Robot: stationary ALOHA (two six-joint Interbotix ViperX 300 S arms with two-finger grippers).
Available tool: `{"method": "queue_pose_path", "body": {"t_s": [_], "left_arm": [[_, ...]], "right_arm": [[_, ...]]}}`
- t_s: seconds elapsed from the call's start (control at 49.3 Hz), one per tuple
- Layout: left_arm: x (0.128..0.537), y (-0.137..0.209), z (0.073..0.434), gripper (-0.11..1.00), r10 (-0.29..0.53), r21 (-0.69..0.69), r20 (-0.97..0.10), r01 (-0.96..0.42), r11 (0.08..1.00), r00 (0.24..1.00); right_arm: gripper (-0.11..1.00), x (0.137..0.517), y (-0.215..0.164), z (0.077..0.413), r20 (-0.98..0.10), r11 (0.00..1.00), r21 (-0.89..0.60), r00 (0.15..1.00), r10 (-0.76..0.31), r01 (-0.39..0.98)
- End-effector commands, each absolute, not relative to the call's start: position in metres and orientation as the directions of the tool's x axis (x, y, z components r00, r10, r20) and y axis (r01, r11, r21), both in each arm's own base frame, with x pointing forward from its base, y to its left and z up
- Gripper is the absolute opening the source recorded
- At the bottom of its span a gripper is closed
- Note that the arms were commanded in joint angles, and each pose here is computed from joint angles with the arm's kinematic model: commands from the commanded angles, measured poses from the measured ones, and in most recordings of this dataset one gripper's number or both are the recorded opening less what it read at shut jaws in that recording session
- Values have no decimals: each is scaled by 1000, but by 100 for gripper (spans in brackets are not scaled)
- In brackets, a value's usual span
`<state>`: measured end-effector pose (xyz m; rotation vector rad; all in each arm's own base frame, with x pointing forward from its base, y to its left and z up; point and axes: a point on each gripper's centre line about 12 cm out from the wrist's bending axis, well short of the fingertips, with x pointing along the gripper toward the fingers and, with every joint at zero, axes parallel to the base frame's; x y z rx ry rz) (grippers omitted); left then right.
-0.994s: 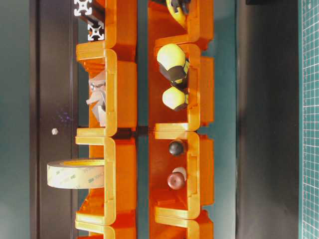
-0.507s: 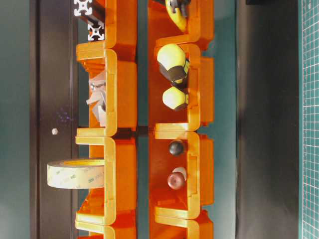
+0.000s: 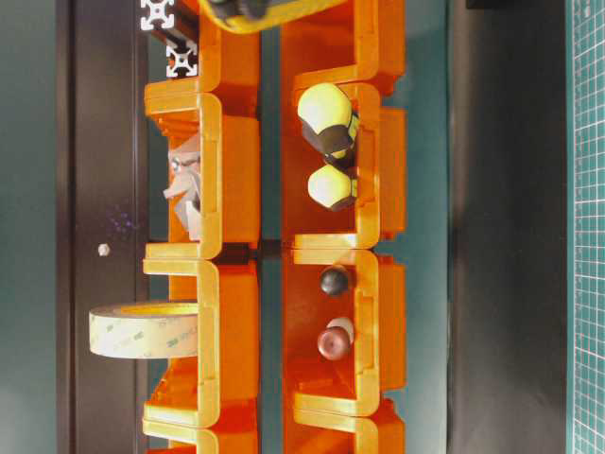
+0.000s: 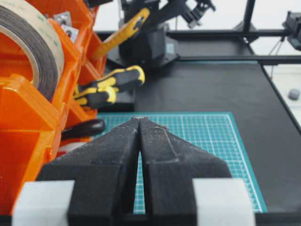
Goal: Pick cutter from container rack with right arm.
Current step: 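Close the right gripper on the yellow cutter and lift it out, then carry the cutter over the mat and lower it, opening the right gripper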
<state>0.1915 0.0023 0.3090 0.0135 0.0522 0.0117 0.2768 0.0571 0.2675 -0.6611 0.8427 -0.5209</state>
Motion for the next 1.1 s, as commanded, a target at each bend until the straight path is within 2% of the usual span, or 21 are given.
{"method": "queue_pose_path", "body": {"t_s": [0.0, 0.304, 0.426, 0.548, 0.649, 0.751, 0.852, 1.075], "left_arm": [[192, 3, 314, 0, 15, 14, -38, -14, 1000, 999], [187, 3, 318, 0, 13, 14, -17, -13, 1000, 1000], [187, 1, 319, 0, 5, 14, -17, -4, 1000, 1000], [184, -1, 318, 0, -3, 14, -40, 4, 1000, 999], [182, -2, 319, 0, -12, 14, -44, 13, 1000, 999], [179, -4, 325, 0, -20, 14, -23, 20, 1000, 1000], [175, -5, 329, 0, -30, 15, -3, 30, 999, 1000], [169, -9, 341, 0, -53, 14, 43, 53, 999, 998]], "right_arm": [[26, 276, 64, 291, -484, 704, -682, 599, -637, 198], [26, 284, 109, 341, -450, 801, -574, 753, -480, 168], [26, 297, 133, 345, -442, 836, -539, 810, -385, 103], [26, 319, 159, 332, -455, 856, -516, 843, -286, 12], [26, 337, 165, 318, -469, 854, -519, 843, -263, -22], [26, 354, 162, 303, -479, 856, -514, 847, -230, -59], [26, 370, 158, 283, -495, 866, -481, 857, -143, -134], [26, 395, 128, 236, -530, 845, -477, 846, -58, -241]]}}
